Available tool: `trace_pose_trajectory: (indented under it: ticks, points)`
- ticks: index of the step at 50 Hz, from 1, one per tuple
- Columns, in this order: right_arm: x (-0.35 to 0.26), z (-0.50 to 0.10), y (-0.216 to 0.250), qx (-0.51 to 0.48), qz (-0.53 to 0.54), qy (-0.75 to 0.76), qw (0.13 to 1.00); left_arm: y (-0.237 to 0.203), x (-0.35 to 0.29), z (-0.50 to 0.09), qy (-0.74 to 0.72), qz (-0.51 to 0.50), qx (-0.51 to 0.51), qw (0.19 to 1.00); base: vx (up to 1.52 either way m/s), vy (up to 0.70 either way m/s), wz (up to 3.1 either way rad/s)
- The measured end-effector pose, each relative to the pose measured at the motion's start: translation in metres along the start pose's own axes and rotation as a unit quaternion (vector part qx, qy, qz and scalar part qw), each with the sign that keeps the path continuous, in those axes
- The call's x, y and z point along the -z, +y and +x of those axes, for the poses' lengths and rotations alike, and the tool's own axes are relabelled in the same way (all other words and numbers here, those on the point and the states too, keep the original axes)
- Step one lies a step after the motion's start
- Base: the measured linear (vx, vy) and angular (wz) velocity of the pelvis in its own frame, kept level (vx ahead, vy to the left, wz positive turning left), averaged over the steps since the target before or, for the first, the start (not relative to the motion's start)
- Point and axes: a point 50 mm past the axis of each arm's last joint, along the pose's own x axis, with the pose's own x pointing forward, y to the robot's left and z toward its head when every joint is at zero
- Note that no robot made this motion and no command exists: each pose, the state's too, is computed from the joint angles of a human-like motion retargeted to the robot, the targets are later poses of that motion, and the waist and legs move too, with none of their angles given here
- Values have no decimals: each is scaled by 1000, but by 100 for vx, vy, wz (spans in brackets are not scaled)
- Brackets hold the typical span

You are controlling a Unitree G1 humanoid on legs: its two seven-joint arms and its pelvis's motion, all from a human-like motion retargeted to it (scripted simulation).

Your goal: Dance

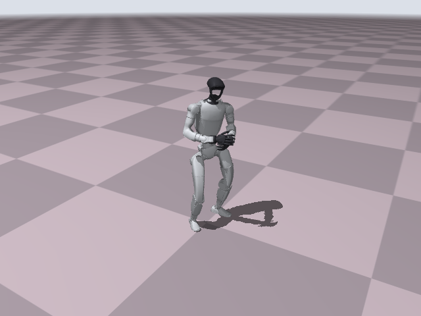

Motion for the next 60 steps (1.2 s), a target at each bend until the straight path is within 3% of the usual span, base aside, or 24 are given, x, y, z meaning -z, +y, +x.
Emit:
trace_pose_trajectory:
  ticks: [10, 25, 40, 60]
  points:
    - [-11, -8, -13, 62, 59, -20, 996, 11, -6, -8, -7, 13, -34, 999, 1, -5, 2]
    - [-49, -11, -49, 183, 49, -116, 975, 6, -37, 19, -85, 79, -23, 993, 3, 12, 43]
    - [-77, -14, -77, 340, -25, -190, 921, 14, -79, 45, -207, 112, -96, 967, 1, 22, 35]
    - [-122, -1, -96, 399, -171, -308, 846, 26, -119, 22, -306, 238, -182, 903, 1, 4, 7]
